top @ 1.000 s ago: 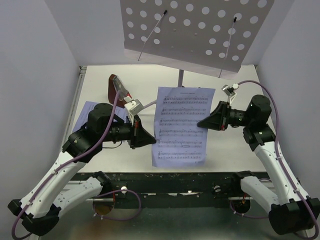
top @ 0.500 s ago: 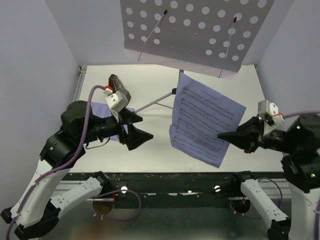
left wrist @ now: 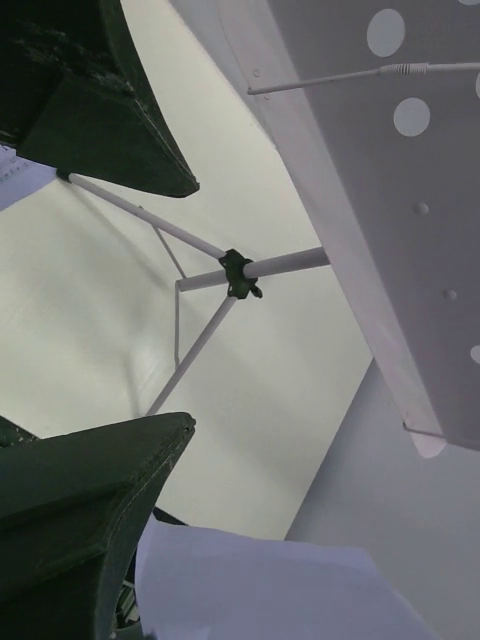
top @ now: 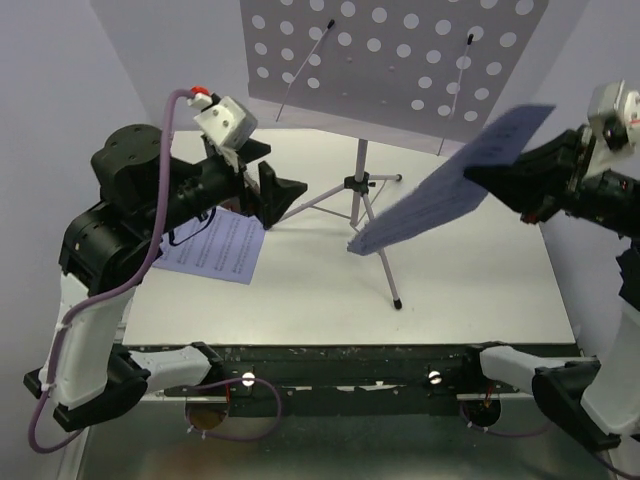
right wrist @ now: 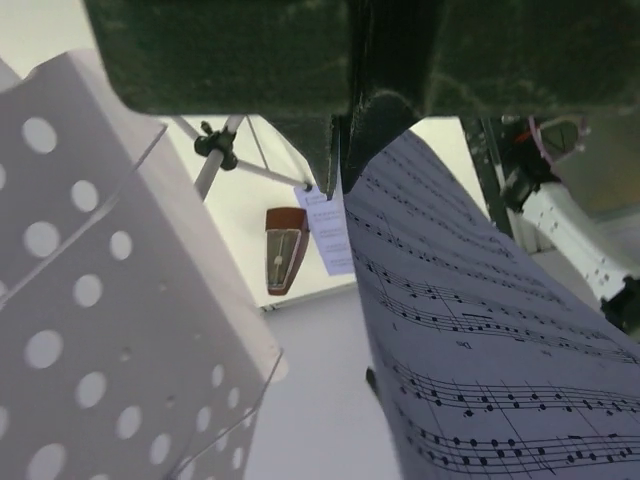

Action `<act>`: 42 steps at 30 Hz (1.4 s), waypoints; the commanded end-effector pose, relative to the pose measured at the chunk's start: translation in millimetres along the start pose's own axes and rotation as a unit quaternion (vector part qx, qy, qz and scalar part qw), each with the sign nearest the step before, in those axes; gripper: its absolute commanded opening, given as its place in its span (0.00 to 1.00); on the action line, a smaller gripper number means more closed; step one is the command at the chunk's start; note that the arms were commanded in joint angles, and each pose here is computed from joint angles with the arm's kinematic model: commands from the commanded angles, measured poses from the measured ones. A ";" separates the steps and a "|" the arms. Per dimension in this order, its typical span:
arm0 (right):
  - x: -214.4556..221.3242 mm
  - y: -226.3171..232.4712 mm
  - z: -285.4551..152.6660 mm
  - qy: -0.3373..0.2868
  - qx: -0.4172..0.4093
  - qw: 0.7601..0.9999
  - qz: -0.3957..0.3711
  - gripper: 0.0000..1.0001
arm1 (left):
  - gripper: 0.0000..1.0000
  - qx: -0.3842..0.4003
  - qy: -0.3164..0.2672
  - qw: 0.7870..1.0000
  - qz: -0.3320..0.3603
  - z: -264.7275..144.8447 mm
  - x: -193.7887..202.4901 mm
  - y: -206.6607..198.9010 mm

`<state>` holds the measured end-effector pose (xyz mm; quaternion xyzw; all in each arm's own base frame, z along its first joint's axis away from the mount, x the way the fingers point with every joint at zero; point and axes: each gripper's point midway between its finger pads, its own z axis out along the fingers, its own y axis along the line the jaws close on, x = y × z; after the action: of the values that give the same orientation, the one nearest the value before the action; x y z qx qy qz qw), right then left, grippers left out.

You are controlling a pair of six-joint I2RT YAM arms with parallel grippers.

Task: Set up the instrument practice props

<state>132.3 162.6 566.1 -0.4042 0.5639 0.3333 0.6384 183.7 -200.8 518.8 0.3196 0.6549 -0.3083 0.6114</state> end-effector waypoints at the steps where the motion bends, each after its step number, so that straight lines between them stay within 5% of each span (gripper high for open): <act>1: -28.3 -59.9 24.3 -0.044 0.091 0.991 0.088 0.00 | 0.98 -0.053 0.009 0.998 0.017 12.9 -6.9 23.8; 11: -49.2 -131.4 29.6 -0.111 0.229 0.956 0.145 0.00 | 0.89 -0.136 -0.022 0.986 0.090 39.1 -48.1 69.9; 22: -52.3 -138.3 39.1 -0.121 0.218 0.956 0.153 0.00 | 0.80 -0.203 -0.065 0.970 0.120 85.2 -75.8 111.0; 28: -45.7 -144.0 46.5 -0.115 0.212 0.957 0.161 0.00 | 0.64 -0.228 -0.062 0.963 0.129 98.3 -76.3 125.9; 39: -39.3 -152.8 57.8 -0.110 0.202 0.959 0.166 0.00 | 0.04 -0.220 -0.058 0.967 0.118 108.4 -69.8 125.2; 42: -36.5 -155.6 62.4 -0.108 0.200 0.959 0.169 0.00 | 0.00 -0.210 -0.066 0.969 0.115 108.5 -68.5 121.1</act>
<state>286.4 142.4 625.6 -0.1215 0.6113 0.3480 0.7004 354.8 -220.7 564.4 0.2493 0.6414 -0.1011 0.7185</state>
